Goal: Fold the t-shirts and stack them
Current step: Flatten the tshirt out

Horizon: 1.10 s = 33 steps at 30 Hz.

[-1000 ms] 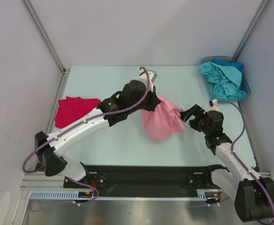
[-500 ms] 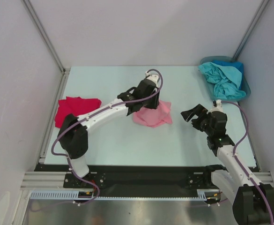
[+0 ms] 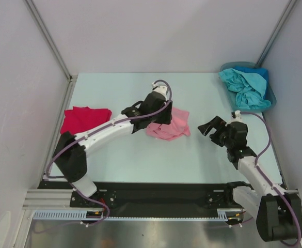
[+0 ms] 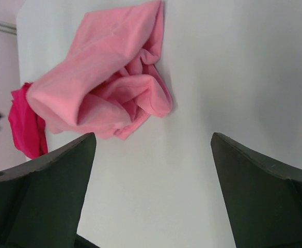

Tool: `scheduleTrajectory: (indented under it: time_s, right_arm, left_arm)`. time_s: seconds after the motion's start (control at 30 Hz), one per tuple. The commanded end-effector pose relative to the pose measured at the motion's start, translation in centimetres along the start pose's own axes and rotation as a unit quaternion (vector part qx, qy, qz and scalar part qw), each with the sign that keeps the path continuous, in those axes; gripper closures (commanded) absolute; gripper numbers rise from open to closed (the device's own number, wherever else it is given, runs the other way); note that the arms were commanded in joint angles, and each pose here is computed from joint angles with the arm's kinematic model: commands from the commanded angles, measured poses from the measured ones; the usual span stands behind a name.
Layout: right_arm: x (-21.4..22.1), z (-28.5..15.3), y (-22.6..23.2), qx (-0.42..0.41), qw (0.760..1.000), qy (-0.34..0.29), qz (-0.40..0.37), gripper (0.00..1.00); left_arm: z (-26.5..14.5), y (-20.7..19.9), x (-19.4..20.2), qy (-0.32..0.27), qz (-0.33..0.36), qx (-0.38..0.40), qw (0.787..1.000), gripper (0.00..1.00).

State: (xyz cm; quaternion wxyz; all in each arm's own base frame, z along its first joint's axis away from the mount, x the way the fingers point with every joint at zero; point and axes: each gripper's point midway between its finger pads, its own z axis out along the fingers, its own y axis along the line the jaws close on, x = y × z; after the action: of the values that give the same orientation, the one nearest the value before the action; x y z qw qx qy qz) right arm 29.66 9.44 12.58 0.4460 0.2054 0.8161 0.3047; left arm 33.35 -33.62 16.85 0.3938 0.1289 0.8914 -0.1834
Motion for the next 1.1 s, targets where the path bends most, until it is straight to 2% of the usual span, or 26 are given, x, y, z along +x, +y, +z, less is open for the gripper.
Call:
scheduleTrajectory:
  time_s: [0.0, 0.1, 0.23, 0.47, 0.5, 0.53, 0.77, 0.9, 1.07]
  right_arm:
    - [0.7, 1.1, 0.8, -0.012, 1.000, 0.019, -0.012, 0.00]
    - [1.7, 1.9, 0.7, -0.010, 0.999, 0.029, -0.016, 0.01]
    - [3.2, 3.5, 1.1, -0.013, 0.998, 0.052, -0.028, 0.01]
    - [5.3, 6.1, 0.9, -0.004, 0.996, 0.079, -0.031, 0.01]
    - [5.8, 6.6, 0.6, 0.001, 0.996, 0.087, -0.031, 0.01]
    - [5.8, 6.9, 1.0, -0.003, 0.996, 0.086, -0.030, 0.02]
    - [6.1, 9.1, 0.8, -0.004, 0.996, 0.080, -0.027, 0.04]
    - [6.5, 10.4, 1.1, -0.009, 0.996, 0.082, -0.025, 0.08]
    - [7.5, 11.5, 1.3, -0.008, 0.995, 0.091, -0.033, 0.19]
  left_arm:
    - [-6.2, -1.5, -5.0, -0.091, -0.036, 0.039, 0.994, 0.37]
    - [-9.3, -2.1, -4.8, -0.108, -0.044, 0.059, 0.991, 0.37]
    - [-10.9, -2.3, -3.3, -0.111, -0.045, 0.067, 0.991, 0.37]
    - [-11.2, -2.0, -0.1, -0.093, -0.055, 0.080, 0.991, 0.37]
    - [-11.3, -2.3, -0.2, -0.099, -0.072, 0.091, 0.988, 0.37]
    - [-10.8, -2.0, 1.6, -0.086, -0.074, 0.095, 0.989, 0.38]
    - [-12.4, -2.9, 5.1, -0.094, -0.091, 0.149, 0.980, 0.38]
    - [-13.7, -2.6, 6.0, -0.103, -0.086, 0.161, 0.978, 0.38]
    - [-15.1, -1.7, 6.2, -0.119, -0.089, 0.162, 0.975, 0.38]
